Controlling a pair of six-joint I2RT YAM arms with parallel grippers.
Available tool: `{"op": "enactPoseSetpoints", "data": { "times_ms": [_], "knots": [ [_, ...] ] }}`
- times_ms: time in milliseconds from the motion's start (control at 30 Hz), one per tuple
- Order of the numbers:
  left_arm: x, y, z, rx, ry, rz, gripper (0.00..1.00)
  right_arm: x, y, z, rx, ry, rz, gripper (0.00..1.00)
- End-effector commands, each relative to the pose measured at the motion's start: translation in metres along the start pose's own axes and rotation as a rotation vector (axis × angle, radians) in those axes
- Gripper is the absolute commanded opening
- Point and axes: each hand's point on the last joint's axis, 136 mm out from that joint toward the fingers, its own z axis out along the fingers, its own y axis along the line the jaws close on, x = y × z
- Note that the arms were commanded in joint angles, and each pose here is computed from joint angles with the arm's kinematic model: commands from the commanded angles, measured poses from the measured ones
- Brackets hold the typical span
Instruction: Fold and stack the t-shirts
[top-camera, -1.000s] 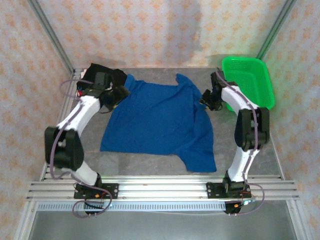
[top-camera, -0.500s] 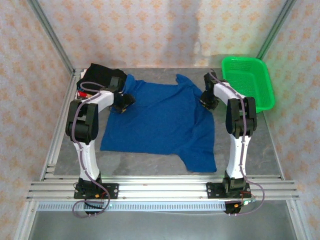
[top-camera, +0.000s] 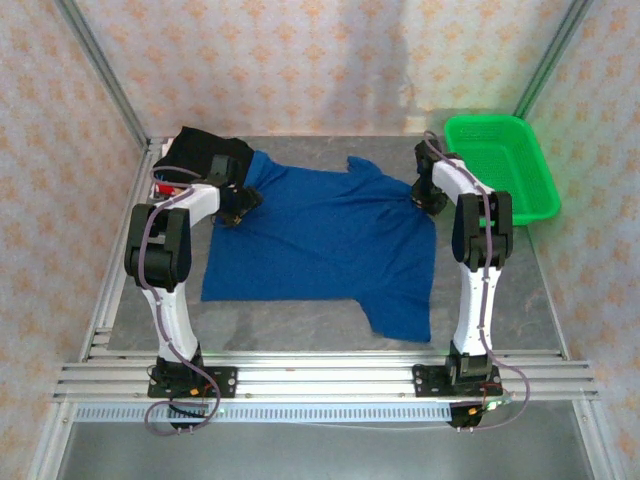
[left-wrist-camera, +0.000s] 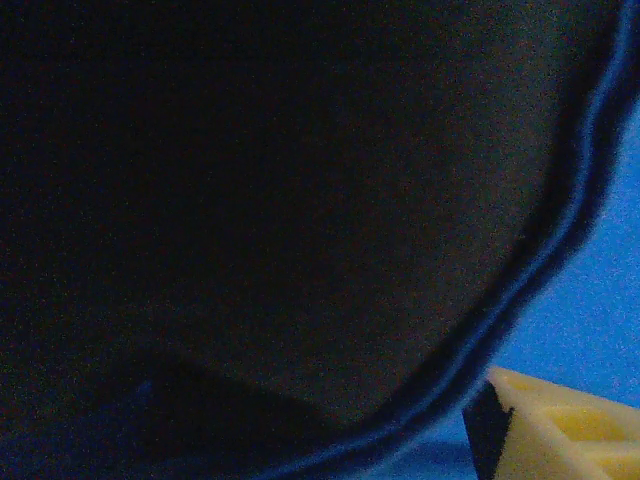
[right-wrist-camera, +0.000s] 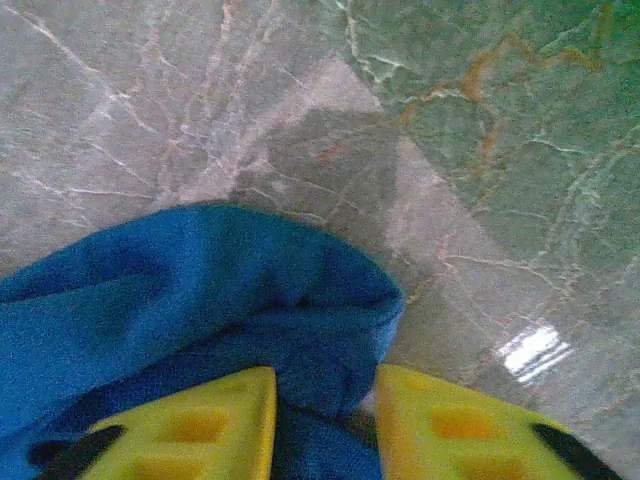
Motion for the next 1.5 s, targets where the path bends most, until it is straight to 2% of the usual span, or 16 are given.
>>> {"op": "enactPoseSetpoints", "data": {
  "times_ms": [0, 100, 133, 200, 267, 400, 467, 533, 600, 733, 833, 1033, 1133, 1467],
  "knots": [
    [-0.008, -0.005, -0.019, 0.018, 0.0, -0.018, 0.79, -0.044, 0.008, -0.031, -0.114, -0.123, 0.017, 0.47],
    [-0.018, -0.039, -0.051, 0.122, -0.018, -0.007, 0.83, -0.047, 0.019, -0.069, -0.215, -0.142, -0.01, 0.55],
    [-0.021, -0.053, -0.073, 0.166, -0.037, 0.009, 0.84, -0.046, 0.019, -0.083, -0.235, -0.141, -0.023, 0.57],
    [-0.018, -0.06, -0.099, 0.189, -0.045, 0.029, 0.86, -0.04, 0.014, -0.106, -0.256, -0.14, -0.033, 0.6],
    [-0.011, -0.056, -0.121, 0.184, -0.044, 0.044, 0.87, -0.025, 0.004, -0.124, -0.272, -0.113, -0.036, 0.61],
    [0.018, -0.01, -0.139, 0.122, -0.007, 0.021, 0.89, 0.025, -0.022, -0.143, -0.311, -0.01, -0.035, 0.6],
    [0.032, 0.022, -0.136, 0.077, 0.026, -0.022, 0.89, 0.052, -0.029, -0.137, -0.35, 0.04, -0.037, 0.57],
    [0.046, 0.053, -0.129, 0.059, 0.05, -0.072, 0.88, 0.069, -0.043, -0.124, -0.325, 0.061, -0.042, 0.51],
    [0.056, 0.072, -0.125, 0.047, 0.064, -0.091, 0.88, 0.077, -0.046, -0.11, -0.327, 0.068, -0.039, 0.43],
    [0.069, 0.099, -0.115, 0.024, 0.092, -0.136, 0.86, 0.087, -0.046, -0.07, -0.296, 0.113, 0.003, 0.33],
    [0.076, 0.124, -0.113, -0.052, 0.108, -0.169, 0.85, 0.088, -0.059, -0.045, -0.204, 0.1, 0.043, 0.28],
    [0.091, 0.162, -0.115, -0.141, 0.138, -0.261, 0.83, 0.097, -0.096, -0.021, -0.018, 0.091, 0.059, 0.23],
    [0.098, 0.172, -0.119, -0.173, 0.14, -0.275, 0.83, 0.105, -0.121, -0.02, 0.086, 0.085, 0.06, 0.21],
    [0.12, 0.183, -0.112, -0.182, 0.176, -0.281, 0.83, 0.111, -0.16, -0.042, 0.191, 0.022, 0.101, 0.21]
  ]
}}
